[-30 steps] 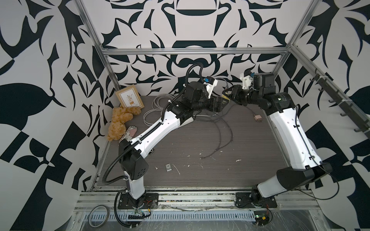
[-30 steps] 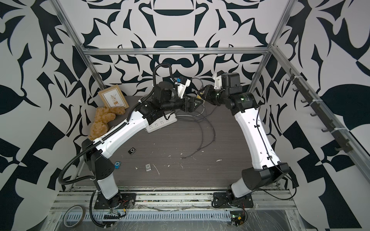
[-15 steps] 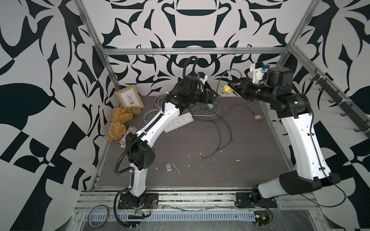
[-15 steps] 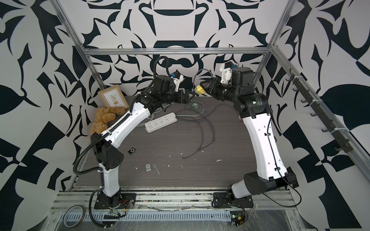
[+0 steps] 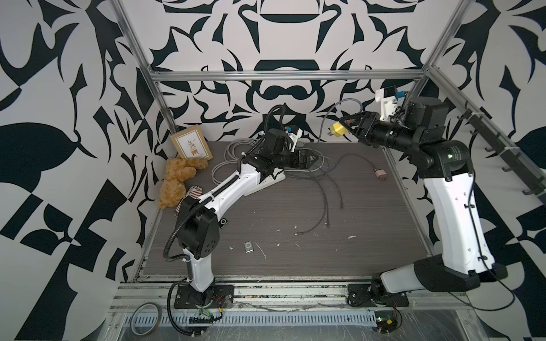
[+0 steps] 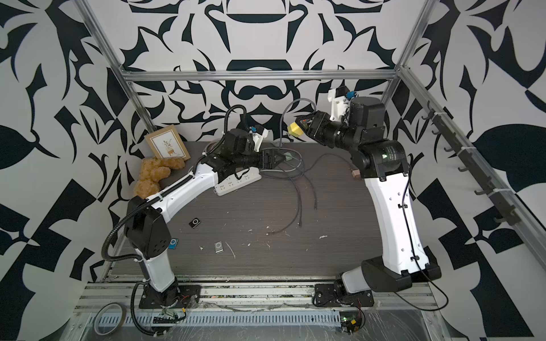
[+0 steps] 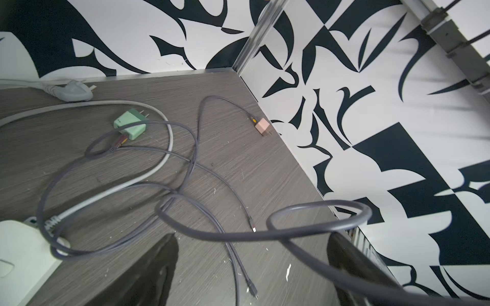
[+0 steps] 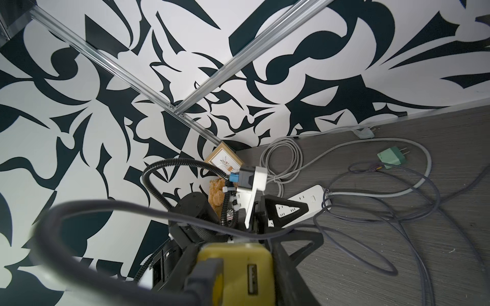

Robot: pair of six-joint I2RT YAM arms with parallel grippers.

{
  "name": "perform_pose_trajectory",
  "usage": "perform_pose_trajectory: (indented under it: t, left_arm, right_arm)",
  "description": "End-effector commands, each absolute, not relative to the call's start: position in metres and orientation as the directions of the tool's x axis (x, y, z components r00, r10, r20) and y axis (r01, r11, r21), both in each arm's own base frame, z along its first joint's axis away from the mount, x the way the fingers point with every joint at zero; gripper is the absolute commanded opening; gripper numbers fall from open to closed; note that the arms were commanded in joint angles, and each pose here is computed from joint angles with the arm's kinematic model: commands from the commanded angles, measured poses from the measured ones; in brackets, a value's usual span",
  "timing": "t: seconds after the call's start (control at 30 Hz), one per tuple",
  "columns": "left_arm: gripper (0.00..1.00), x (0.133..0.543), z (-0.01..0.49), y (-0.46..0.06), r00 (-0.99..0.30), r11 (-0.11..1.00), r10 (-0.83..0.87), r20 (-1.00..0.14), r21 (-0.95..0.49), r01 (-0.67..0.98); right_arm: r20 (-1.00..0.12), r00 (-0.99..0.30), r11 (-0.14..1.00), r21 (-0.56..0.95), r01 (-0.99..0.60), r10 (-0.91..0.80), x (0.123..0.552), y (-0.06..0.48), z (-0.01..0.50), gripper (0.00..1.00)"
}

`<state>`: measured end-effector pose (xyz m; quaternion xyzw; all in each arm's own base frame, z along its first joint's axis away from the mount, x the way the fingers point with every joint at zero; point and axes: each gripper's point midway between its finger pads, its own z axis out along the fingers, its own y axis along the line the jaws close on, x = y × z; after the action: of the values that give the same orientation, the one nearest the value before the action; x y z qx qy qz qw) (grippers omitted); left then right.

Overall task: Charge mp3
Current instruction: Pick up the plug from the center of the board.

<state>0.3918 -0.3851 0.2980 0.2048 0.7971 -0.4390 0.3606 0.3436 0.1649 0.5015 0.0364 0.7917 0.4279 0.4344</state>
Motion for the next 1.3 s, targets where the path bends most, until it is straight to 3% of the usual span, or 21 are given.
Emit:
perform_pose_trajectory:
  t: [0.0, 0.1, 0.2, 0.3, 0.43, 0.53, 0.63, 0.8, 0.87, 0.93, 1.03, 1.17, 1.27]
  left_arm:
    - [0.91, 0.378, 0.35, -0.391, -0.569, 0.438, -0.022, -0.822, -0.519, 0.734]
    - [0.87, 0.385, 0.332, -0.398, -0.592, 0.481, 0.026, -0.806, -0.509, 0.714]
    - [0.66, 0.398, 0.327, -0.404, -0.596, 0.512, 0.041, -0.802, -0.495, 0.702]
    - [0.4, 0.413, 0.342, -0.411, -0.552, 0.528, 0.038, -0.833, -0.452, 0.719]
    - [0.09, 0.431, 0.408, -0.41, -0.426, 0.539, -0.043, -0.904, -0.38, 0.752]
    - [0.08, 0.429, 0.457, -0.413, -0.355, 0.492, -0.111, -0.928, -0.361, 0.792]
    - [0.13, 0.424, 0.451, -0.418, -0.4, 0.466, -0.09, -0.912, -0.394, 0.792]
    - [0.27, 0.402, 0.381, -0.426, -0.555, 0.387, -0.021, -0.832, -0.519, 0.762]
    - [0.45, 0.388, 0.355, -0.417, -0.607, 0.398, -0.003, -0.794, -0.558, 0.728]
    - [0.8, 0.381, 0.334, -0.398, -0.644, 0.472, -0.013, -0.765, -0.572, 0.671]
    - [0.99, 0.367, 0.312, -0.362, -0.719, 0.581, -0.047, -0.693, -0.604, 0.545]
    - [0.99, 0.322, 0.284, -0.324, -0.815, 0.652, -0.064, -0.575, -0.643, 0.403]
    - [0.99, 0.283, 0.278, -0.303, -0.826, 0.646, -0.11, -0.552, -0.672, 0.363]
  right_arm:
    - [-0.699, -0.575, 0.604, 0.693, -0.394, 0.426, 0.336, 0.169, 0.527, 0.07]
    - [-0.694, -0.575, 0.58, 0.703, -0.411, 0.433, 0.338, 0.172, 0.532, 0.07]
    - [-0.682, -0.583, 0.555, 0.718, -0.421, 0.441, 0.337, 0.176, 0.536, 0.07]
    - [-0.682, -0.578, 0.543, 0.721, -0.43, 0.448, 0.335, 0.176, 0.541, 0.06]
    - [-0.694, -0.549, 0.551, 0.713, -0.433, 0.466, 0.329, 0.17, 0.547, 0.06]
    - [-0.691, -0.541, 0.567, 0.715, -0.41, 0.479, 0.329, 0.165, 0.541, 0.05]
    - [-0.669, -0.559, 0.606, 0.723, -0.333, 0.49, 0.331, 0.157, 0.521, 0.05]
    - [-0.615, -0.601, 0.646, 0.736, -0.205, 0.51, 0.329, 0.146, 0.477, 0.05]
    - [-0.592, -0.616, 0.655, 0.739, -0.158, 0.519, 0.327, 0.142, 0.458, 0.05]
    - [-0.568, -0.636, 0.668, 0.736, -0.108, 0.523, 0.323, 0.138, 0.438, 0.04]
    - [-0.512, -0.666, 0.666, 0.745, -0.03, 0.542, 0.322, 0.136, 0.405, 0.04]
    - [-0.427, -0.679, 0.624, 0.779, 0.06, 0.597, 0.328, 0.138, 0.364, 0.02]
    - [-0.4, -0.678, 0.608, 0.789, 0.088, 0.617, 0.335, 0.142, 0.346, 0.01]
